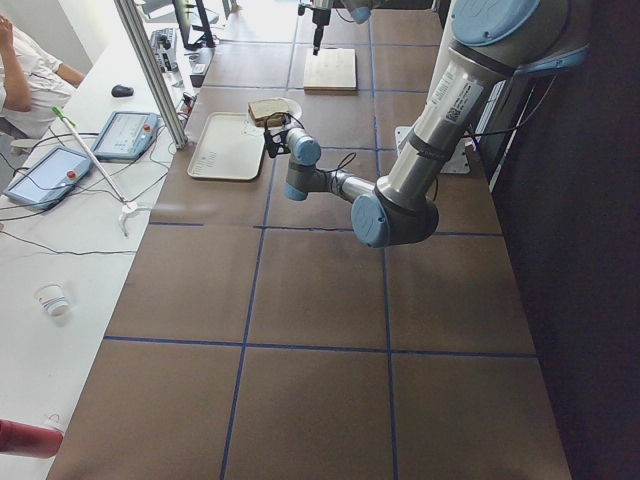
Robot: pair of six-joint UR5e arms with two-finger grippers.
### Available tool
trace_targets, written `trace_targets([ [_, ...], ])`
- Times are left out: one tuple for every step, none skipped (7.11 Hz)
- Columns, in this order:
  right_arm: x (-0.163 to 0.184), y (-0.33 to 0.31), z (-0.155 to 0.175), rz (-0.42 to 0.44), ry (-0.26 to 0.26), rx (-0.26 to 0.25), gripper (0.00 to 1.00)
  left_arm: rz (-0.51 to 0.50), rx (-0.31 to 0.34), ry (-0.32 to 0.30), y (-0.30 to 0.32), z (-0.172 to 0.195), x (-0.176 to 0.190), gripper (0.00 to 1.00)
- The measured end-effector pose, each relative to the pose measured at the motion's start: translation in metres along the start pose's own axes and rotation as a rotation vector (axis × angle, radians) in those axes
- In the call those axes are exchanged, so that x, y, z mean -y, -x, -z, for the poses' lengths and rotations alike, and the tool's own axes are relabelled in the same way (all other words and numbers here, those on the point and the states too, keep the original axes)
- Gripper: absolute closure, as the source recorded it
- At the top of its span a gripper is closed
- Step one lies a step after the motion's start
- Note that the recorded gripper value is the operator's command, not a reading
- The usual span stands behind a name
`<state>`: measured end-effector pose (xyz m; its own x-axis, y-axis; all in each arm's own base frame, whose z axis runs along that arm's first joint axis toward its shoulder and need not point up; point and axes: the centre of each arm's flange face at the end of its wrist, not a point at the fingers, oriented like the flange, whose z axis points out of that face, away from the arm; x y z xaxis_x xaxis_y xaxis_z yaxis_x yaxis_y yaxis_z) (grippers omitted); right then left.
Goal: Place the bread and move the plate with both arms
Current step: 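Slide the plate with the left gripper away from the robot onto the bear tray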
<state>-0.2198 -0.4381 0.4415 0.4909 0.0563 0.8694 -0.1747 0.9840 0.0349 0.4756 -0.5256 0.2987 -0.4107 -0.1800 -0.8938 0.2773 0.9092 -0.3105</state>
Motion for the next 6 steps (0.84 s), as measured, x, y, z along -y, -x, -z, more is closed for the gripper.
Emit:
trace_targets([
  [0.0, 0.0, 0.001, -0.002, 0.007, 0.005, 0.0, 0.003, 0.012, -0.026, -0.009, -0.018, 0.02, 1.0],
  [0.001, 0.0, 0.002, -0.003, 0.01, 0.007, 0.0, 0.01, 0.03, -0.045, -0.012, -0.036, 0.033, 1.0],
  [0.001, -0.001, 0.002, -0.004, 0.011, 0.008, 0.0, 0.02, 0.055, -0.062, -0.01, -0.051, 0.044, 1.0],
  [0.001, -0.002, 0.003, -0.006, 0.01, 0.008, 0.0, 0.037, 0.08, -0.078, -0.002, -0.059, 0.053, 1.0],
  [0.001, -0.003, 0.004, -0.008, 0.008, 0.007, 0.0, 0.06, 0.106, -0.096, 0.009, -0.063, 0.06, 1.0],
  [0.001, -0.004, 0.006, -0.007, 0.005, 0.009, 0.0, 0.091, 0.125, -0.122, 0.019, -0.065, 0.068, 1.0],
])
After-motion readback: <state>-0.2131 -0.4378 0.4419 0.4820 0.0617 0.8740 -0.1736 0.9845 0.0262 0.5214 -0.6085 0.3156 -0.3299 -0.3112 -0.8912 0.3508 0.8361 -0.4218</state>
